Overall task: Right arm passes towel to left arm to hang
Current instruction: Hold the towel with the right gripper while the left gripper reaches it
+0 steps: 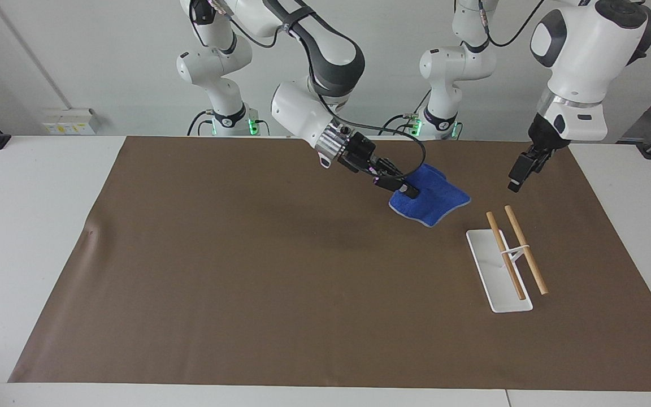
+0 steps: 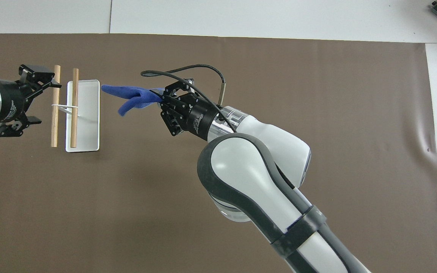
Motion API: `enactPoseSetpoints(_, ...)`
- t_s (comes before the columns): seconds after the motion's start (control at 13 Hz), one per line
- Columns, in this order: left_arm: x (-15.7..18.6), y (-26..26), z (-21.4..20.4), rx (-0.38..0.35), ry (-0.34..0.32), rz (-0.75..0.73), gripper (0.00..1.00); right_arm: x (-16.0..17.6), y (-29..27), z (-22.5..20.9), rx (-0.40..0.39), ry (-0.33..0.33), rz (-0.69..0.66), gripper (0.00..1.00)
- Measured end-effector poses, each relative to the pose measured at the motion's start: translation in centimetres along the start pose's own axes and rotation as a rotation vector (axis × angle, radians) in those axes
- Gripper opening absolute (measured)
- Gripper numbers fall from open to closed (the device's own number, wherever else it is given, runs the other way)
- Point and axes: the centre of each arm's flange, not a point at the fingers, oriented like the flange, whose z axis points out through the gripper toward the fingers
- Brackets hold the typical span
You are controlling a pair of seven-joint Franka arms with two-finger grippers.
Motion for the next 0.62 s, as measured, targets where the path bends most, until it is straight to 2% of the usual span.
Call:
enactPoseSetpoints(0.23,-0.3,0.5,0.6,-0.078,0.024,-0.172,1.0,0.4,-0.5,-0.2,-0.001,0.004,-0.028,0.04)
enactPoseSetpoints(0.46,-1.5,0.7,1.3,-0.082,0.009,-0.279,1.0,0.4,-0.5,-0.2,-0.002,0.003,-0.033,0.04)
enactPoseSetpoints(0.62,-3.3,1.0,2.3,-0.075,-0.003,-0.298,1.0,0.5,-0.5,-0.2,-0.002,0.004,-0.033,0.04)
